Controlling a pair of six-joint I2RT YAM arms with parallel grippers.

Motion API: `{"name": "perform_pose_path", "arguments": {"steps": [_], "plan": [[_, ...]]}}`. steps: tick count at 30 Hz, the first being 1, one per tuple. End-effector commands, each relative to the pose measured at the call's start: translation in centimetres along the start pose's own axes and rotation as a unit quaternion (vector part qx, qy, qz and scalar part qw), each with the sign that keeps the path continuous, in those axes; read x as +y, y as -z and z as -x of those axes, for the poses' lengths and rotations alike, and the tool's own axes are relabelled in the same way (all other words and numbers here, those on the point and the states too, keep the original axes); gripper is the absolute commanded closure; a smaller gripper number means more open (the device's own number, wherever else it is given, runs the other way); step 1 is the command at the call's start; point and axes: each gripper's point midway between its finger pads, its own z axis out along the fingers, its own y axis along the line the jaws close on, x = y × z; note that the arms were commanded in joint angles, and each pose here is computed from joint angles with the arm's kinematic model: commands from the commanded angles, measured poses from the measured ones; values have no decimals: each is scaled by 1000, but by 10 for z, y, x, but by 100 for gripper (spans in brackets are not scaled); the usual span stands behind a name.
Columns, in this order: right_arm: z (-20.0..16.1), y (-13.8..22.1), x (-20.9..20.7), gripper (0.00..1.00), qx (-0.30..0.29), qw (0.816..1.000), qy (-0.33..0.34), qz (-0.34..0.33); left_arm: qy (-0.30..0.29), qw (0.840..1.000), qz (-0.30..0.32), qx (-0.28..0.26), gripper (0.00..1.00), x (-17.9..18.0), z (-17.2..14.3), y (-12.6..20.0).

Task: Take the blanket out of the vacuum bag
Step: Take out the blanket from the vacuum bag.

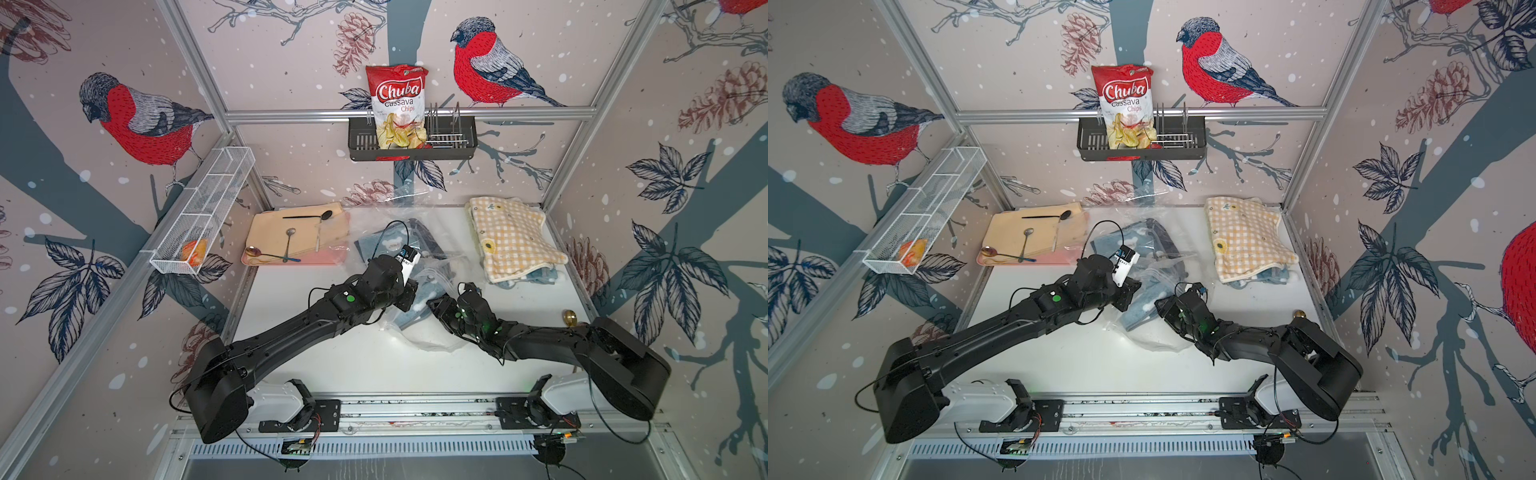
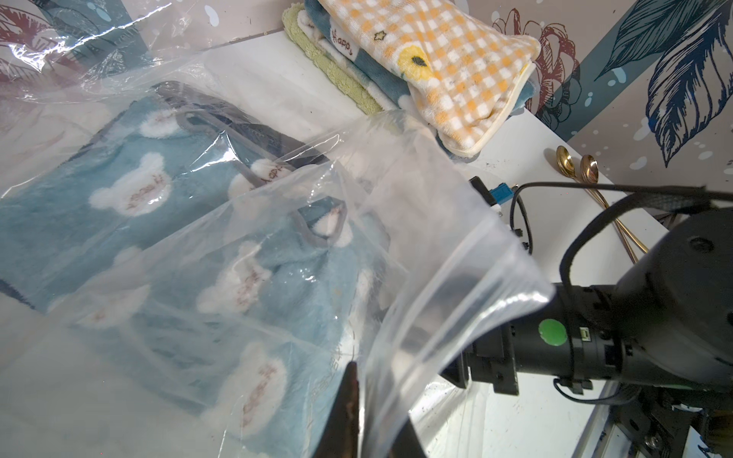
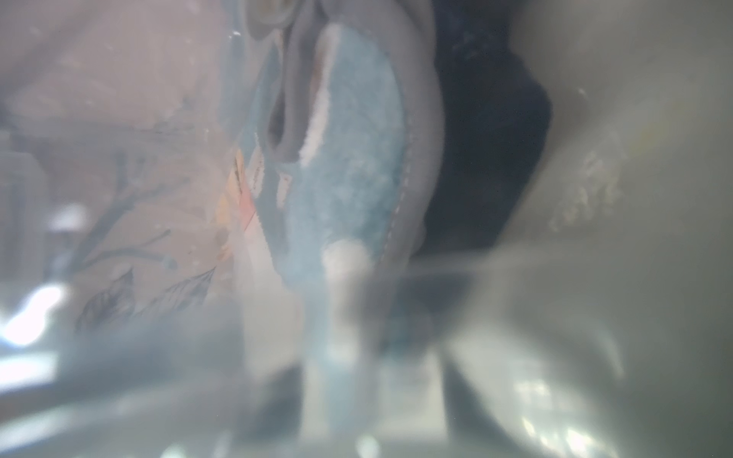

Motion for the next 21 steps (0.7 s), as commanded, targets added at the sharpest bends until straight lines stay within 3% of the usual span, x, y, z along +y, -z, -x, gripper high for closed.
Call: {"name": "perform_pose_path", "arguments": {"steps": [1,9,13,16,21], "plan": [[-3,-4,12,44,14,999,-18,29,2,1000,-3,-14,88,-3,8,2],[-5,-15,16,43,23,998,-27,43,2,1000,-3,-13,85,-3,8,1],[0,-9,19,44,-4,1000,-5,27,3,1000,-4,-11,87,-3,7,1],[4,10,26,43,-36,998,38,24,2,1000,-4,-13,89,-3,8,1],[-14,46,31,42,-57,985,164,-15,3,1000,-6,-16,91,-4,9,2]]}}
